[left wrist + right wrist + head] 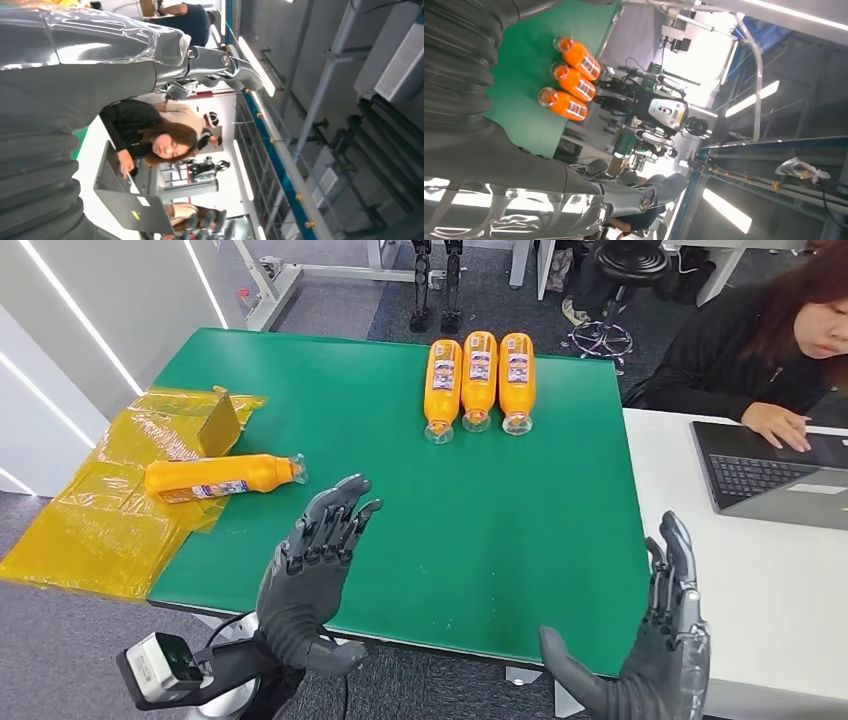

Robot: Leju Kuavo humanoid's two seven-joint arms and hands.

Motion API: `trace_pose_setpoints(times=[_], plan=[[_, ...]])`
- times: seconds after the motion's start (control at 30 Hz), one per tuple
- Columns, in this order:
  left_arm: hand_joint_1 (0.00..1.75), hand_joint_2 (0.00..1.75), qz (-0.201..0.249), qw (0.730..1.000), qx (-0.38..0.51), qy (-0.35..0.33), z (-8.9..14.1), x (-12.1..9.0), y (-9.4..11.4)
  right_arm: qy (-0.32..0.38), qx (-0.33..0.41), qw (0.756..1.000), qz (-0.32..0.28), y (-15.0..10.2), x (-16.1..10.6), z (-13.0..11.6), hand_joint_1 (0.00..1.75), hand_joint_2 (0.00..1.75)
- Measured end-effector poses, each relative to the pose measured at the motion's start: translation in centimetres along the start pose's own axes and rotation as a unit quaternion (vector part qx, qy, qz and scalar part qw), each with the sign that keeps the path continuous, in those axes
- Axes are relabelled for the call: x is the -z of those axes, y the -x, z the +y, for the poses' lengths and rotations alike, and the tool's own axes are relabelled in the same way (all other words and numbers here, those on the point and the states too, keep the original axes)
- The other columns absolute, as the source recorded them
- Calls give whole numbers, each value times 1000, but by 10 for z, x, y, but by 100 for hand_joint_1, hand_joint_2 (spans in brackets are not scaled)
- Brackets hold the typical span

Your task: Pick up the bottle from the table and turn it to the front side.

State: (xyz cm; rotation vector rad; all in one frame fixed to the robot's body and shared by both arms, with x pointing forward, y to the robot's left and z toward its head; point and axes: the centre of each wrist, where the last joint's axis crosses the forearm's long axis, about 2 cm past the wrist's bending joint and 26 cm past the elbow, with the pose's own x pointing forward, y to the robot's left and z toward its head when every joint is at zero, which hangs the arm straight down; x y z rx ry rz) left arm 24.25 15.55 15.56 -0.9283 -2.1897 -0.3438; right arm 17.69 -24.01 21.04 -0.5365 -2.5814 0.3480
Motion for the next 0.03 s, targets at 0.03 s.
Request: trace_pose_setpoints(times=[0.03], plan=[[0,175,2,1000,2,-2,0,0,1,1,2,1000,0,-2,0,2,0,175]])
